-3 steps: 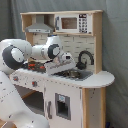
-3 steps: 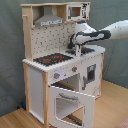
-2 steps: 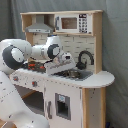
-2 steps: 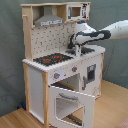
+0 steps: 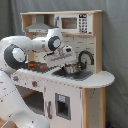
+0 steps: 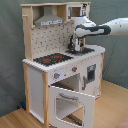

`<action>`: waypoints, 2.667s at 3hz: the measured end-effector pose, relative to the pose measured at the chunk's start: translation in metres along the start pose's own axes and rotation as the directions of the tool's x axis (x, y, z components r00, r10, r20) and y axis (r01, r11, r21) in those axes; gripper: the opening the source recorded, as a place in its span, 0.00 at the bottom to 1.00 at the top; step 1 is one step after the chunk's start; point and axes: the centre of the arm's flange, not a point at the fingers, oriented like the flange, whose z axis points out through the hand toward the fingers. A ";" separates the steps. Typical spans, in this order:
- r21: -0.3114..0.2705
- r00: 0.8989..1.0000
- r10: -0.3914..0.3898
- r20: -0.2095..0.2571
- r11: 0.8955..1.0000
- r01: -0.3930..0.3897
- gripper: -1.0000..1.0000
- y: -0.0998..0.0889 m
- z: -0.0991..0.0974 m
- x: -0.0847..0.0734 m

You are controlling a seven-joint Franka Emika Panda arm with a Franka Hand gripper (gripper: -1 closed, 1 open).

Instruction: Play with the kitchen

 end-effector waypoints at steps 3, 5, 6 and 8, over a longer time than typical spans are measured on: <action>0.063 0.976 -0.160 -0.149 0.983 0.171 0.00 -0.126 -0.080 -0.018; 0.083 0.947 -0.237 -0.218 0.962 0.260 0.00 -0.186 -0.084 -0.021; 0.093 0.936 -0.260 -0.237 0.953 0.288 0.00 -0.205 -0.083 -0.018; 0.120 0.916 -0.302 -0.265 0.932 0.342 0.00 -0.243 -0.086 -0.017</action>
